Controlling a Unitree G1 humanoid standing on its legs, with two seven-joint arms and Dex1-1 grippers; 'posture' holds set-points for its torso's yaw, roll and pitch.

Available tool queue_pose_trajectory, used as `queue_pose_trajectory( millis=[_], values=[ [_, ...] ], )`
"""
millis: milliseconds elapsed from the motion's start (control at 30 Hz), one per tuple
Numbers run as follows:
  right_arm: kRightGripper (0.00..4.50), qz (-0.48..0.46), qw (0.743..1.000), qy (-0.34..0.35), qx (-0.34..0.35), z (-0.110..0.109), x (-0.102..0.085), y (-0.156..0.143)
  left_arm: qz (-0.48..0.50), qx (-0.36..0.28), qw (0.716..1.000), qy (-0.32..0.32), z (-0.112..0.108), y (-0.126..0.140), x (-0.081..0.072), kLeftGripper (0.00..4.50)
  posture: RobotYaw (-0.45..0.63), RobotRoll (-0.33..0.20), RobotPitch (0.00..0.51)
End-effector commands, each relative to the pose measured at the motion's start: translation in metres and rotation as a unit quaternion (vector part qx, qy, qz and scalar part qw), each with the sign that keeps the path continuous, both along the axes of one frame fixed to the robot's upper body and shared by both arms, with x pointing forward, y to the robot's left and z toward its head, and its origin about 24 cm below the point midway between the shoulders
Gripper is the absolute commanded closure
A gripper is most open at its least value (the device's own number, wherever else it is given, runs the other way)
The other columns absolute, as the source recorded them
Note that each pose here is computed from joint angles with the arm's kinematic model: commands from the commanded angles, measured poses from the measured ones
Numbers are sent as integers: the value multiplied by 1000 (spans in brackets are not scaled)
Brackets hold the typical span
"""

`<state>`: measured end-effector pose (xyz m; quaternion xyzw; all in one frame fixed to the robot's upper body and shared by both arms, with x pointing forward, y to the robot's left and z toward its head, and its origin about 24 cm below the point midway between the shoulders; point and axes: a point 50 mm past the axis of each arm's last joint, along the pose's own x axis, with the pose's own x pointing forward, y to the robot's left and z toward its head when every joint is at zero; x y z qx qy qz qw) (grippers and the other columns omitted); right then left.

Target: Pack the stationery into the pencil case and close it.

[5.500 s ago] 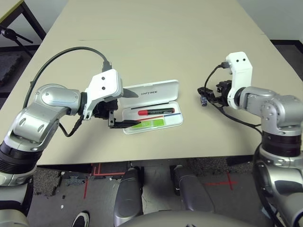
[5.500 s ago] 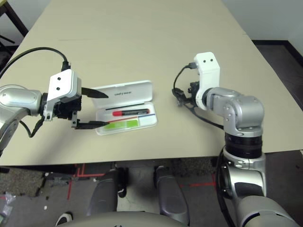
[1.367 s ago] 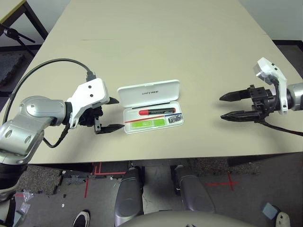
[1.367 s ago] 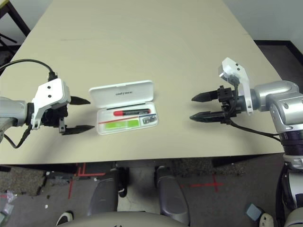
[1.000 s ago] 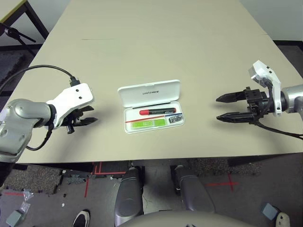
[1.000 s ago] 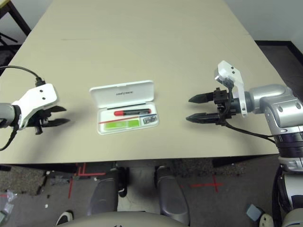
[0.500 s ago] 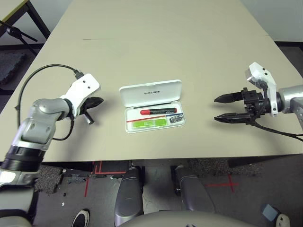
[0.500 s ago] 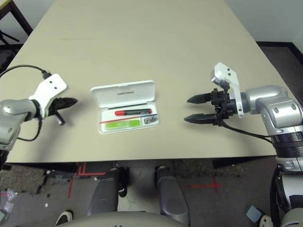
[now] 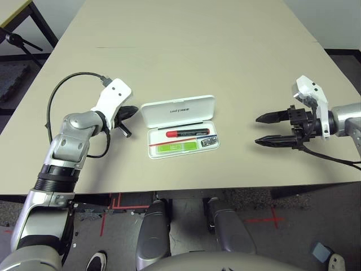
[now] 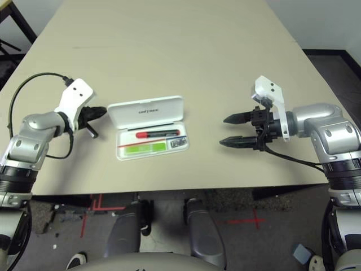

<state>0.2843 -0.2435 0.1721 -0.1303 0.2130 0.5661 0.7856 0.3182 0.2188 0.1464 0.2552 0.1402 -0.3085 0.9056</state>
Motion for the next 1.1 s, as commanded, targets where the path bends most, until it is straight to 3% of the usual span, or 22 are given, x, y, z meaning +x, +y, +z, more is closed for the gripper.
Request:
queue_pose_trajectory(
  millis=[33, 300, 633, 1100],
  values=[
    [0, -4, 1000, -4, -4, 1, -2, -3, -39, -23, 999, 10, 2, -11, -6, 4470, -39, 0, 169],
    [0, -6, 1000, -3, -6, 1, -1, -4, -130, -87, 987, 34, 12, -30, -24, 4470, -39, 0, 175],
    [0, -8, 1000, -1, -5, -3, -1, -2, -199, -101, 972, 76, -2, -60, -43, 4470, -43, 0, 179],
    [0, -8, 1000, 0, -4, -7, -2, 1, -218, -11, 969, 118, -28, -71, -50, 4470, -48, 0, 174]
  ],
)
